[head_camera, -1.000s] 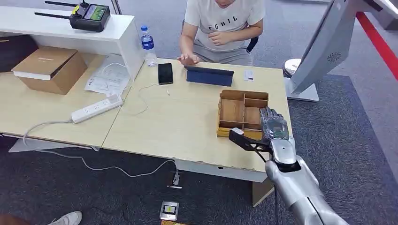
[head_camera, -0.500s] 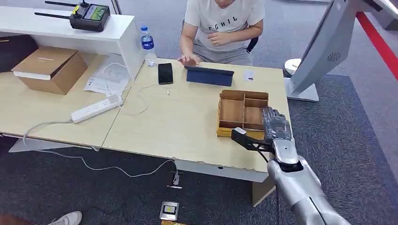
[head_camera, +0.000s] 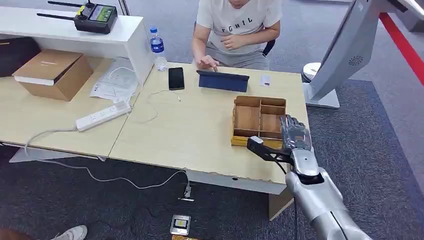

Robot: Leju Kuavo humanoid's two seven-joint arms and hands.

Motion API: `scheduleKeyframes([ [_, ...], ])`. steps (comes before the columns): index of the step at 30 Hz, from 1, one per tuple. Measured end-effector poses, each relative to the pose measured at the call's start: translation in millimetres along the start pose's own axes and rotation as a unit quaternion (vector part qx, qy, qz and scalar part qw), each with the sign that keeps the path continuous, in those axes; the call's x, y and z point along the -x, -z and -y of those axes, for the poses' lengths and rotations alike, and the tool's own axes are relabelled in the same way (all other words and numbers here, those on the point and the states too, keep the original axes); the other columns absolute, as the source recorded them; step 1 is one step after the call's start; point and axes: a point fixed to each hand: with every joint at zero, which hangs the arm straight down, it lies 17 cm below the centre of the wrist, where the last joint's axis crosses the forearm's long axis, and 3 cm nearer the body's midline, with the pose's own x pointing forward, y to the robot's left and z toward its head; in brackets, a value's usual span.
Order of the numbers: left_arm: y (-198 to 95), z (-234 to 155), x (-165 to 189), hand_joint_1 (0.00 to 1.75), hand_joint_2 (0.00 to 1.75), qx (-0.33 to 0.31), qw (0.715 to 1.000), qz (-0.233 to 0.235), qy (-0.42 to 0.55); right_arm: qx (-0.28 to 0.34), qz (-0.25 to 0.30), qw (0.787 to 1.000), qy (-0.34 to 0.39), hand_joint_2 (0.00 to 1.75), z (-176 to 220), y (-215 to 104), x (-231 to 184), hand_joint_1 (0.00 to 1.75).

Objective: Pass the card to the sensor for recognition and then transmit it.

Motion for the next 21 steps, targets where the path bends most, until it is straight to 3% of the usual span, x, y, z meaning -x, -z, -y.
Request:
scheduleKeyframes([
  [1, 0.0, 0.0, 0.0, 0.00, 0.00, 0.000, 1.000, 0.000, 0.000, -0.001, 0.000, 1.000, 0.000, 1.75, -0.5, -0.1, 0.0, 1.75],
  [21, 0.0, -0.2, -0.8, 0.00, 0.00, -0.001, 1.000, 0.002, 0.000, -0.029, 0.012, 0.999, 0.033, 1.75, -18.9, -8.6, -13.6, 1.75],
])
